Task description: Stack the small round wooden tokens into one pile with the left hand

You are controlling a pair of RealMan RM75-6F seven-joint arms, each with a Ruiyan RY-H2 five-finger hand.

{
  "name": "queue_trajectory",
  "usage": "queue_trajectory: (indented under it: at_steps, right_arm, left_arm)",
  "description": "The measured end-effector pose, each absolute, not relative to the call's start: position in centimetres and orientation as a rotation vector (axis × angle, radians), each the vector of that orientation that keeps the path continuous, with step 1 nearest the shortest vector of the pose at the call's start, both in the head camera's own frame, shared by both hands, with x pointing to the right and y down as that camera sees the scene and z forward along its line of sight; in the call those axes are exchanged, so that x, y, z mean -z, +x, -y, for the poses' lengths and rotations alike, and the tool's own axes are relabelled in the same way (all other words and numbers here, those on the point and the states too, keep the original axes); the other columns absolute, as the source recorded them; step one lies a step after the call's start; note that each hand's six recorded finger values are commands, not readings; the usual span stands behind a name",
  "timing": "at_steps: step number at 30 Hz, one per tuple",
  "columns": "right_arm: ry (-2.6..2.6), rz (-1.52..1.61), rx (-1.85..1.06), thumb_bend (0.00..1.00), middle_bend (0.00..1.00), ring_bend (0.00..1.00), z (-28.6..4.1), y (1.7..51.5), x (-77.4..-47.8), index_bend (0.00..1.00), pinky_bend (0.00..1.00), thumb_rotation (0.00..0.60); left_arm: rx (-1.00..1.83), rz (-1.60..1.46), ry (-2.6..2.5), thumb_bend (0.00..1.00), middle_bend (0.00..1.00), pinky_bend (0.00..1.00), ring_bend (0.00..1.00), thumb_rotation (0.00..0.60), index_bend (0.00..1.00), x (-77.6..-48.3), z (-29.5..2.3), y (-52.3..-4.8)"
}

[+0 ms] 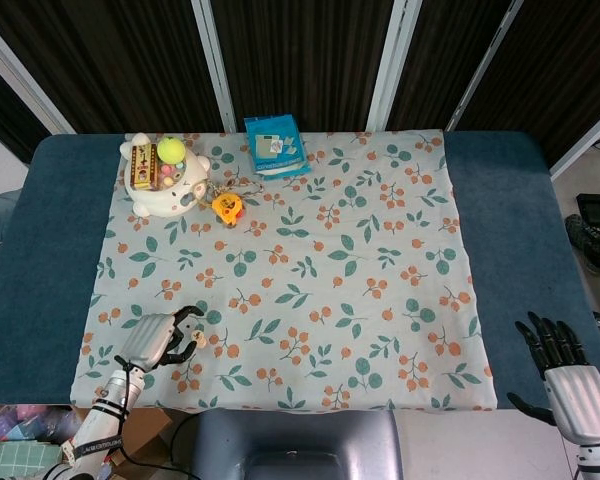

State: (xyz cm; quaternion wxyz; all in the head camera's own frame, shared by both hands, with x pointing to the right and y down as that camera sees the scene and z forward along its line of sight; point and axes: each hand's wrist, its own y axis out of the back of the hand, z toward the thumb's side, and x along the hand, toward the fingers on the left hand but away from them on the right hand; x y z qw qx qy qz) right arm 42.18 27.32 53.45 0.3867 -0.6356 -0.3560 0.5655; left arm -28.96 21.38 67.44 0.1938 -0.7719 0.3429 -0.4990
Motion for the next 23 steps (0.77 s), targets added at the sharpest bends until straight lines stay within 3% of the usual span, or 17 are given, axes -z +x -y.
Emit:
queue_trajectory:
  at_steps: [2,3,5,7,14,18,23]
  right_arm:
    - [-1.615,0.911,-1.438,0.20,0.00,0.00,-27.3,42.3,-53.3,0.00,0.03,0.600]
    - [-1.613,0.912,-1.438,0.20,0.00,0.00,-27.3,42.3,-53.3,0.00,0.03,0.600]
    - [-1.610,0.913,-1.437,0.20,0.00,0.00,-27.4,42.4,-53.2,0.00,0.03,0.600]
    - [-1.610,0.909,-1.438,0.20,0.00,0.00,-27.5,42.4,-53.2,0.00,0.03,0.600]
    - [-1.602,0.907,-1.437,0.20,0.00,0.00,-27.6,42.4,-53.1,0.00,0.03,0.600]
    - [-1.597,0.910,-1.426,0.20,0.00,0.00,-27.6,42.4,-53.0,0.00,0.03,0.600]
    - [-1.592,0.898,-1.432,0.20,0.00,0.00,-27.8,42.3,-53.1,0.00,0.03,0.600]
  left_arm:
    - [1.353,-0.982,-2.156,0.40,0.91,0.98,0.91,0.600,0.26,-66.4,-21.1,-29.0]
    - [1.316,-0.994,-2.152,0.41,0.79,0.88,0.78,0.600,0.24,-65.5,-21.0,-29.2]
    - [1.251,-1.006,-2.150,0.41,0.42,0.47,0.37,0.600,0.20,-63.9,-21.1,-29.7]
    - [1.202,-1.007,-2.136,0.41,0.26,0.23,0.18,0.600,0.18,-62.3,-21.4,-30.8]
    - [1.169,-1.071,-2.028,0.40,0.11,0.01,0.00,0.600,0.12,-57.3,-25.2,-36.5]
    - [1.294,-1.003,-1.957,0.42,0.08,0.00,0.00,0.600,0.07,-57.1,-28.4,-40.3]
    - [1.347,-0.978,-1.912,0.42,0.08,0.00,0.00,0.600,0.06,-57.0,-28.7,-42.7]
